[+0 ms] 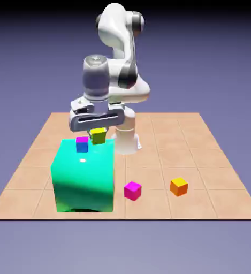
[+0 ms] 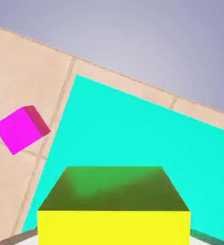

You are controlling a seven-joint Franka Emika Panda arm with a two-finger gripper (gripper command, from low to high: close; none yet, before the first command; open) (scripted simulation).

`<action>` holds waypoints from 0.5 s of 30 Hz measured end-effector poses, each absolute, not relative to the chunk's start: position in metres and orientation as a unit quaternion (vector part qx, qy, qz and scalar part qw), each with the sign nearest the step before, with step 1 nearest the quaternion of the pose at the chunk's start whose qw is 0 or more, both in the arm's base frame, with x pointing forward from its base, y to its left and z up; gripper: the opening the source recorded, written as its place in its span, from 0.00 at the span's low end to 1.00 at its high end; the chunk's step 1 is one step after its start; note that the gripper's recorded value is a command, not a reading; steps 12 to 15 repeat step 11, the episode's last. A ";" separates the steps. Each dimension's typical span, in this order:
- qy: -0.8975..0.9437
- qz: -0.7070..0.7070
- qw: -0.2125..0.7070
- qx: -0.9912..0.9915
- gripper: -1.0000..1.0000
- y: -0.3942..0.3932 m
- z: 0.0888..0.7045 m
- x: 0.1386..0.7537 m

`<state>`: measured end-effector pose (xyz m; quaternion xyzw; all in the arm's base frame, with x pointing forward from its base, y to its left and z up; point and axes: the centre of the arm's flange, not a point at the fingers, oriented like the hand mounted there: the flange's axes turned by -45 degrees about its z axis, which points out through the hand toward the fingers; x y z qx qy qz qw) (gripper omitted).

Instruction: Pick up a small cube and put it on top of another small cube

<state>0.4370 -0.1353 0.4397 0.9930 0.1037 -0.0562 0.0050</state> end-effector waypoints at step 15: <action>0.019 -0.058 0.001 0.998 1.00 -0.173 0.392 0.396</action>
